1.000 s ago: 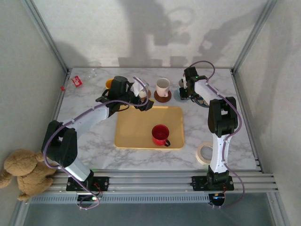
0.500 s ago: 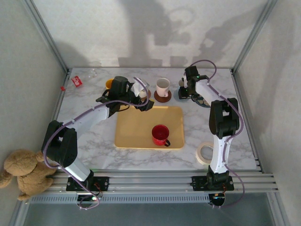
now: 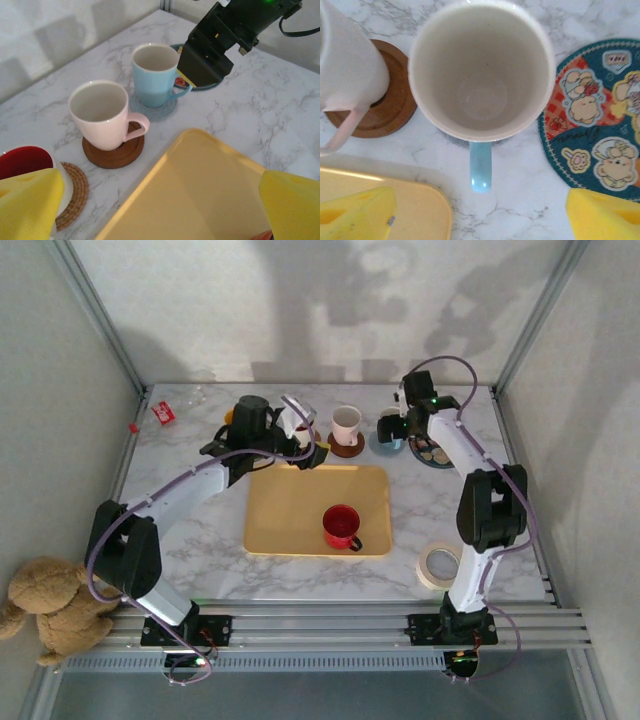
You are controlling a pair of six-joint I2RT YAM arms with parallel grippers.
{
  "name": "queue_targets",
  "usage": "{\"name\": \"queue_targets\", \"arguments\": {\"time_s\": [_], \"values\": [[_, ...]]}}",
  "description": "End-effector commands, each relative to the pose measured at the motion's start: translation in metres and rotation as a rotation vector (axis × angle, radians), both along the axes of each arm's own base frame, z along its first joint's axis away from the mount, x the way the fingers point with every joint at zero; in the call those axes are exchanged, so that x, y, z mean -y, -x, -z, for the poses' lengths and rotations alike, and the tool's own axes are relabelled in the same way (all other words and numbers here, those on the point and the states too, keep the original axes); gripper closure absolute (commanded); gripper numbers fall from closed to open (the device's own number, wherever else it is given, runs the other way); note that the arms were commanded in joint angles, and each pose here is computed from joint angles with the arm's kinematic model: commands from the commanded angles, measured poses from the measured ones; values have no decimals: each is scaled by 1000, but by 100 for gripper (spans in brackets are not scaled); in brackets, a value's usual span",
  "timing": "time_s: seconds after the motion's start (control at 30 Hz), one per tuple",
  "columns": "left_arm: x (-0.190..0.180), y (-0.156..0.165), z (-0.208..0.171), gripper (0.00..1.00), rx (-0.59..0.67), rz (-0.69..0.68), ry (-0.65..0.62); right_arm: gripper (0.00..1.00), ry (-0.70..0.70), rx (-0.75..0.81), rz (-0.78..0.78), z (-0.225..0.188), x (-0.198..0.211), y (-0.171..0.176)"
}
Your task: Place the cup by the coaster
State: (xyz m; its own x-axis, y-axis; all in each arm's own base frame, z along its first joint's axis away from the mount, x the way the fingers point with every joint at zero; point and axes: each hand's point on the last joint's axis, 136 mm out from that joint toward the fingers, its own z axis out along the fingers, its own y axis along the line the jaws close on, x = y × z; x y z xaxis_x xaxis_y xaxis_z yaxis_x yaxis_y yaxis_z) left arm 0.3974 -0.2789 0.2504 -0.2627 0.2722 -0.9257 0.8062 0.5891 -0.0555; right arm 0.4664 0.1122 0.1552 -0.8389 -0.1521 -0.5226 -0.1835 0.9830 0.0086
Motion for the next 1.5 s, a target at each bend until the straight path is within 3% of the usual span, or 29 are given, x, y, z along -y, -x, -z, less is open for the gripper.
{"name": "queue_targets", "arguments": {"time_s": [0.0, 0.23, 0.47, 0.83, 1.47], "values": [[4, 7, -49, 0, 82, 20, 68, 5, 1, 49, -16, -33, 1, 12], [-5, 18, -67, 0, 122, 12, 52, 1, -16, 132, -97, -82, -7, 42], [-22, 44, -57, 0, 113, 17, -6, 1, -13, 137, -240, -104, -23, 98], [-39, 77, -38, 0, 50, 46, -48, 1, -25, 54, -383, -91, -49, 177], [-70, 137, 33, 0, -84, 44, -124, 1, -57, -120, -488, -48, -84, 266]]}}
